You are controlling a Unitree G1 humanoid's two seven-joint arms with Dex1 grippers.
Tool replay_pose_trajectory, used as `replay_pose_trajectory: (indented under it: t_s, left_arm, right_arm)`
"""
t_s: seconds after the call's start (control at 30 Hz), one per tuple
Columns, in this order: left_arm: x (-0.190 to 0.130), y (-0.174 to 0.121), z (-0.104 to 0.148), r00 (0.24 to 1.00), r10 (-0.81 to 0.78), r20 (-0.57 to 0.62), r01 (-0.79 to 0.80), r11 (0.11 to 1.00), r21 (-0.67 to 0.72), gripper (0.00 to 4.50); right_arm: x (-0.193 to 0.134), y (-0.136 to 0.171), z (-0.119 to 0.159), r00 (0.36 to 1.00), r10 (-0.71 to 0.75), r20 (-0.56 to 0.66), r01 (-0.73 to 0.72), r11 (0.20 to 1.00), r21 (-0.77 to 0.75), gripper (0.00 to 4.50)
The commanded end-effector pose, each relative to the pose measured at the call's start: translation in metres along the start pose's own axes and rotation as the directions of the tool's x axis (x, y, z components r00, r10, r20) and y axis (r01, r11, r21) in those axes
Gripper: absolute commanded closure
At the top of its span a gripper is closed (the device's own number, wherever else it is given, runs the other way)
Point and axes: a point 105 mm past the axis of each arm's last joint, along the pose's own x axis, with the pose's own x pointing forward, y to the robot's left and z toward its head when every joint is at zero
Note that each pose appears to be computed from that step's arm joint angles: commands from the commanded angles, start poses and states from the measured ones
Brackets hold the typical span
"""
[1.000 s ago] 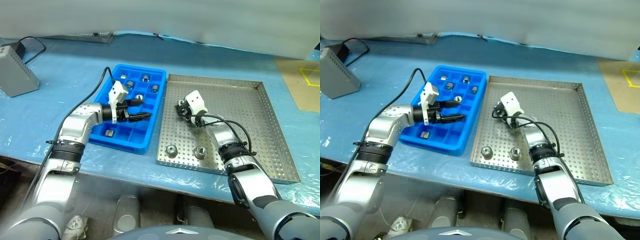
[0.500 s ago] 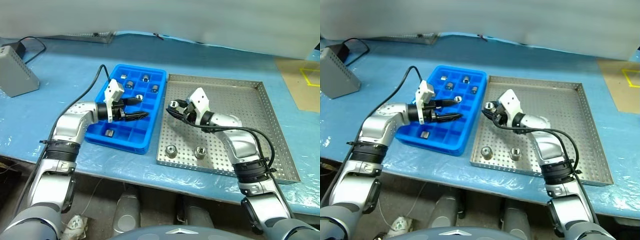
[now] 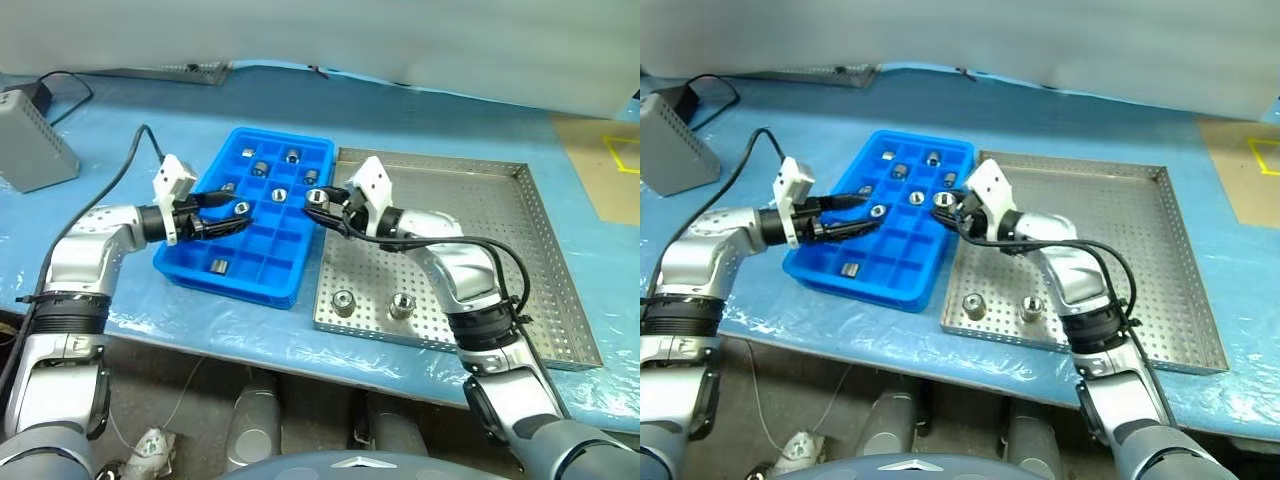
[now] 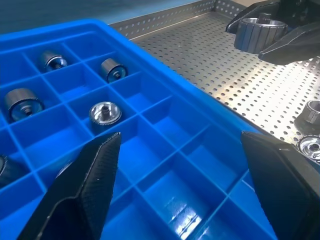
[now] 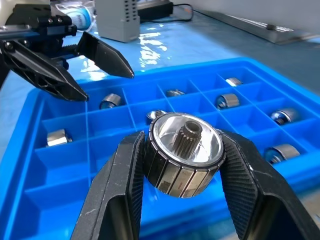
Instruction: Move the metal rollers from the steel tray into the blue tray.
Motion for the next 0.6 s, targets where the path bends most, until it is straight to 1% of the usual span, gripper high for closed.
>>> replay_pose_trajectory:
  t_s: [0.03,0.1,0.2,0.3,0.33,0.4,0.6]
  left_arm:
    - [-0.013,-0.004,0.013,0.999,0.022,0.030,-0.023,0.999,0.038,0.48]
    - [-0.017,-0.004,0.010,0.999,0.045,0.022,-0.046,0.998,0.034,0.48]
    - [-0.018,-0.008,0.008,0.998,0.058,0.022,-0.058,0.998,0.029,0.48]
    - [-0.017,-0.013,0.008,0.998,0.054,0.023,-0.054,0.998,0.027,0.48]
    - [-0.016,-0.013,0.008,0.998,0.054,0.024,-0.055,0.998,0.026,0.48]
    - [-0.014,-0.015,0.008,0.998,0.055,0.025,-0.055,0.998,0.024,0.48]
    - [-0.011,-0.016,0.006,0.998,0.055,0.024,-0.055,0.998,0.014,0.48]
  right_arm:
    - [0.016,0.012,0.009,0.996,0.082,0.037,-0.082,0.997,-0.017,2.70]
    - [0.024,0.014,0.005,0.994,0.102,0.037,-0.103,0.995,0.008,2.70]
    - [0.034,0.005,-0.008,0.998,0.066,0.012,-0.066,0.998,0.021,2.70]
    - [0.037,-0.007,-0.017,0.999,0.038,-0.003,-0.038,0.999,0.024,2.70]
    - [0.037,-0.014,-0.020,1.000,0.010,-0.015,-0.009,1.000,0.014,2.70]
    - [0.036,-0.021,-0.020,1.000,-0.010,-0.015,0.010,1.000,0.011,2.70]
    - [0.042,-0.014,-0.025,1.000,0.009,-0.021,-0.009,1.000,-0.017,2.70]
